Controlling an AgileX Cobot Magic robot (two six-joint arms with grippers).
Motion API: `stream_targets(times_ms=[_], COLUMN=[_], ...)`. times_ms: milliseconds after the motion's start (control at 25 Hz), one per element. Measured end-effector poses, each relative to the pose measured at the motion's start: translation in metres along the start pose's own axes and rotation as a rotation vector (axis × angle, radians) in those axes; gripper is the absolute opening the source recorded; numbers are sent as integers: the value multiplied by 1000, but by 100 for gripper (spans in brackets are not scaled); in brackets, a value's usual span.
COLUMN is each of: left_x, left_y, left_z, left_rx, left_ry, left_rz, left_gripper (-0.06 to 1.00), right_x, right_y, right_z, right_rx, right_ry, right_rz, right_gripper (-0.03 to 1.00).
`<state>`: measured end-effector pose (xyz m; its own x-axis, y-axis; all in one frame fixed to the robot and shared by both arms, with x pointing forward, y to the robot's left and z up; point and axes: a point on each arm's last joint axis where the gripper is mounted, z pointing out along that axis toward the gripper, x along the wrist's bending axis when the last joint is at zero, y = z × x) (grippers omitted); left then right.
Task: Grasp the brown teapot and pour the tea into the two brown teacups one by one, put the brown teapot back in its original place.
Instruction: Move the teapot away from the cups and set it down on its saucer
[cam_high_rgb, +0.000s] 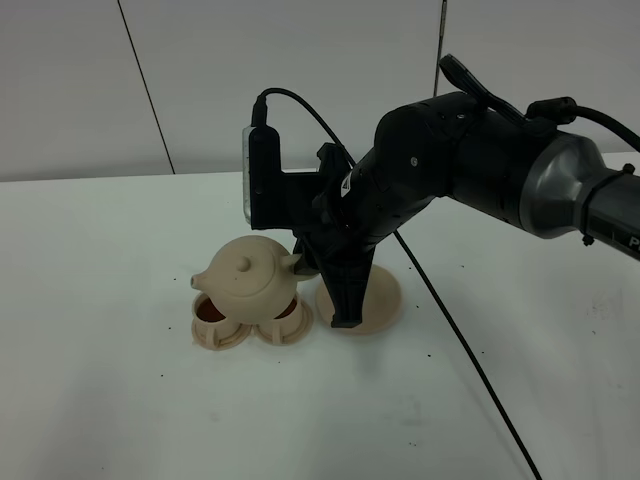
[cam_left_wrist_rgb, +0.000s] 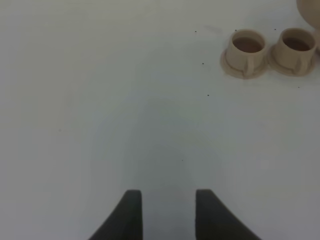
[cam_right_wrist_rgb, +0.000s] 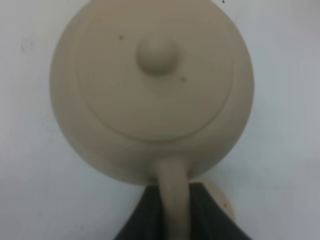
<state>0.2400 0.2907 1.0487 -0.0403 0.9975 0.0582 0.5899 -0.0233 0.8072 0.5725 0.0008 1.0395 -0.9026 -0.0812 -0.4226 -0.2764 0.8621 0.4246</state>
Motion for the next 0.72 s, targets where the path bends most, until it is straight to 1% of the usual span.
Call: stream_targets(times_ms=[320, 720], left_x=[0, 0], left_y=[0, 0], left_z=[0, 0], left_rx=[0, 0], left_ry=[0, 0], left_rz=[0, 0], left_gripper=[33, 33], right_x=[-4, -26], right_y=[-6, -45], right_z=[-1, -6], right_rx=[6, 44], right_ry=[-6, -44], right_rz=[12, 79], right_gripper=[9, 9])
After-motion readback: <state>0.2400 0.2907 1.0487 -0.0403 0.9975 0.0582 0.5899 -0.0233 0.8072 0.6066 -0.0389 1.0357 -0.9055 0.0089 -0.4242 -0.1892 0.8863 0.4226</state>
